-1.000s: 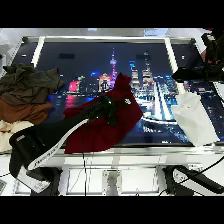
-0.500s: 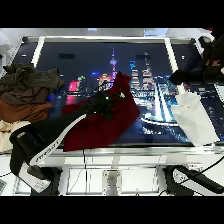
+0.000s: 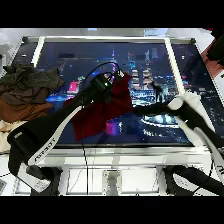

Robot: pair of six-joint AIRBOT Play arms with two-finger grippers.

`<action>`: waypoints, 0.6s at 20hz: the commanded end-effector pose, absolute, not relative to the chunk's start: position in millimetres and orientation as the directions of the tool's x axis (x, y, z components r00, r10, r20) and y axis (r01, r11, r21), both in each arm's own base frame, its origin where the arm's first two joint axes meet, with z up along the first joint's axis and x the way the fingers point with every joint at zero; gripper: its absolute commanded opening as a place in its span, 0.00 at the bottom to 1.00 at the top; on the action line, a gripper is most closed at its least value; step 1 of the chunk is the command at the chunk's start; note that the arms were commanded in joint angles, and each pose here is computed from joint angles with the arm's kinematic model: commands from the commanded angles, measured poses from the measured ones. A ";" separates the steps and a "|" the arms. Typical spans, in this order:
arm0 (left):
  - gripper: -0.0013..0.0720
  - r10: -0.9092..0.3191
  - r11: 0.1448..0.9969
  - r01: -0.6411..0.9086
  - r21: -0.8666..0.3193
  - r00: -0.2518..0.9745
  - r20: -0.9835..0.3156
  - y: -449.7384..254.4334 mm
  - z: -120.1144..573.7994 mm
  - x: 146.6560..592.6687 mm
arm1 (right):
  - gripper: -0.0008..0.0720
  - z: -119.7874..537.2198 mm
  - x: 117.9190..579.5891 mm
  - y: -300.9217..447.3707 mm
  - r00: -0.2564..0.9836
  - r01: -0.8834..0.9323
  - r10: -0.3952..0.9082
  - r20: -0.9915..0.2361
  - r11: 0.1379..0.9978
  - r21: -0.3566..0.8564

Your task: Fold the shirts.

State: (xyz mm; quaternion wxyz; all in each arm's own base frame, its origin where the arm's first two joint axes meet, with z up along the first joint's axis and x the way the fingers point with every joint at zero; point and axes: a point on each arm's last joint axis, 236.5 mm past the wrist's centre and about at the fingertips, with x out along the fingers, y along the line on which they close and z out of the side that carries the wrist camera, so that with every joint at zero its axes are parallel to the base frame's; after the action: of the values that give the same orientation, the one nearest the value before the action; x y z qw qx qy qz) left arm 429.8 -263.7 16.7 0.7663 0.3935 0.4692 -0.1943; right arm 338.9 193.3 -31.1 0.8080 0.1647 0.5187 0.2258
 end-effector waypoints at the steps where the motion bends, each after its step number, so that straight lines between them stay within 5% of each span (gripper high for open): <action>1: 0.03 0.010 0.652 0.675 0.346 0.448 -0.894 -277.1 17.9 422.2 | 0.68 -45.5 359.6 216.0 0.530 -0.164 0.489 -0.693 0.861 0.482; 8: 0.03 -0.024 0.669 0.686 0.287 0.405 -0.914 -284.7 13.0 412.5 | 0.65 -76.9 376.8 202.3 0.559 -0.051 0.419 -0.715 0.878 0.475; 10: 0.03 -0.035 0.670 0.687 0.283 0.410 -0.911 -287.4 13.6 413.7 | 0.46 -70.1 388.6 196.9 0.608 -0.033 0.396 -0.688 0.879 0.477; 12: 0.03 -0.044 0.671 0.688 0.276 0.409 -0.911 -289.6 13.6 413.6 | 0.13 -65.7 396.3 192.2 0.640 -0.025 0.376 -0.670 0.882 0.471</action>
State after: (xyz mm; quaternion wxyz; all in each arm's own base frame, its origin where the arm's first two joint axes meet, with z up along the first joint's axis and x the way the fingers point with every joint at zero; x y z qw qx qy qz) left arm 414.3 -285.3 13.4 0.7700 0.3373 0.4901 -0.2305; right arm 381.5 200.5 -71.2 0.8636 0.2086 0.4389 0.1344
